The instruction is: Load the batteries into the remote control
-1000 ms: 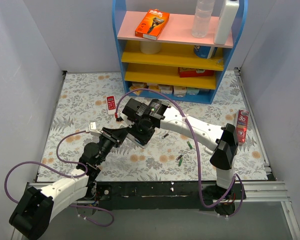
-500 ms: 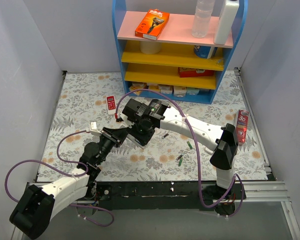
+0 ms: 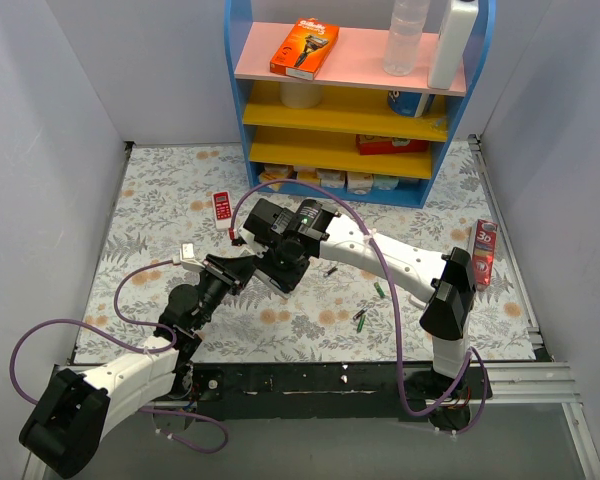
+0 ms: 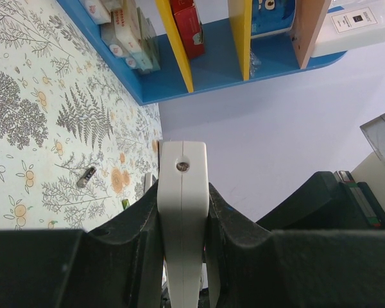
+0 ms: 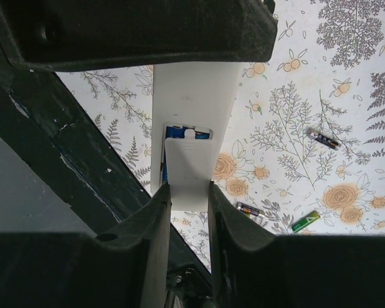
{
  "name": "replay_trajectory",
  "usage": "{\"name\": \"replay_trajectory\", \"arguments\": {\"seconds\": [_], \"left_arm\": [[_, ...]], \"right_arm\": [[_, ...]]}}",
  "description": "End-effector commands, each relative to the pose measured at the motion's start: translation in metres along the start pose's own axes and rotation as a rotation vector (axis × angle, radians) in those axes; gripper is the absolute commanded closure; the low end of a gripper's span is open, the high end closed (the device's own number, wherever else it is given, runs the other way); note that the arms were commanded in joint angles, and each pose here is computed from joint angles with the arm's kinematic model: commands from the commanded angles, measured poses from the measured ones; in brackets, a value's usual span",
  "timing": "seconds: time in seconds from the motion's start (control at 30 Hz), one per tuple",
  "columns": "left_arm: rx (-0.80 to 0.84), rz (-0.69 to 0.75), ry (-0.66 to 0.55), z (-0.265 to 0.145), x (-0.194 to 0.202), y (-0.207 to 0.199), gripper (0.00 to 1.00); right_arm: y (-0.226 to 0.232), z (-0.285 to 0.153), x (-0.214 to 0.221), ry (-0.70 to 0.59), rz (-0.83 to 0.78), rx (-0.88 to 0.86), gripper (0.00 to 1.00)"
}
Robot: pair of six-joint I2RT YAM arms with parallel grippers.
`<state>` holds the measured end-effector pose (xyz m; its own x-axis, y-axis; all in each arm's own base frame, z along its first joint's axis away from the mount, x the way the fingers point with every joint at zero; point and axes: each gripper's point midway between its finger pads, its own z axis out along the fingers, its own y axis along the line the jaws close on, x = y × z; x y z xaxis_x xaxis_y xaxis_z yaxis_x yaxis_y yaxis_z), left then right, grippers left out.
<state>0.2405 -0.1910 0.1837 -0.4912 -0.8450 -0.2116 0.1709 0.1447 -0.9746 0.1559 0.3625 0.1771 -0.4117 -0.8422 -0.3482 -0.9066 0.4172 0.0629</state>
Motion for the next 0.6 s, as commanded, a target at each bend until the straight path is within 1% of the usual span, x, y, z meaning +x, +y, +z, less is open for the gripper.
{"name": "replay_trajectory", "arguments": {"seconds": [0.0, 0.33, 0.47, 0.5, 0.57], "left_arm": [[0.016, -0.632, 0.019, -0.013, -0.003, -0.016, 1.0], [0.015, -0.595, 0.013, -0.012, -0.003, -0.015, 1.0], [-0.004, -0.548, 0.008, -0.011, -0.001, -0.009, 1.0], [-0.012, -0.51, 0.008, -0.011, 0.0, -0.006, 1.0], [-0.062, -0.466, -0.033, -0.008, -0.004, 0.009, 1.0]], "right_arm": [[0.013, -0.01, -0.018, -0.074, -0.016, -0.032, 0.82], [0.012, -0.014, -0.023, -0.09, -0.011, -0.02, 0.8], [-0.001, -0.018, -0.025, -0.12, 0.001, 0.058, 0.81], [-0.003, -0.023, -0.027, -0.145, 0.006, 0.069, 0.81], [-0.01, -0.024, -0.024, -0.151, 0.013, 0.107, 0.82]]}}
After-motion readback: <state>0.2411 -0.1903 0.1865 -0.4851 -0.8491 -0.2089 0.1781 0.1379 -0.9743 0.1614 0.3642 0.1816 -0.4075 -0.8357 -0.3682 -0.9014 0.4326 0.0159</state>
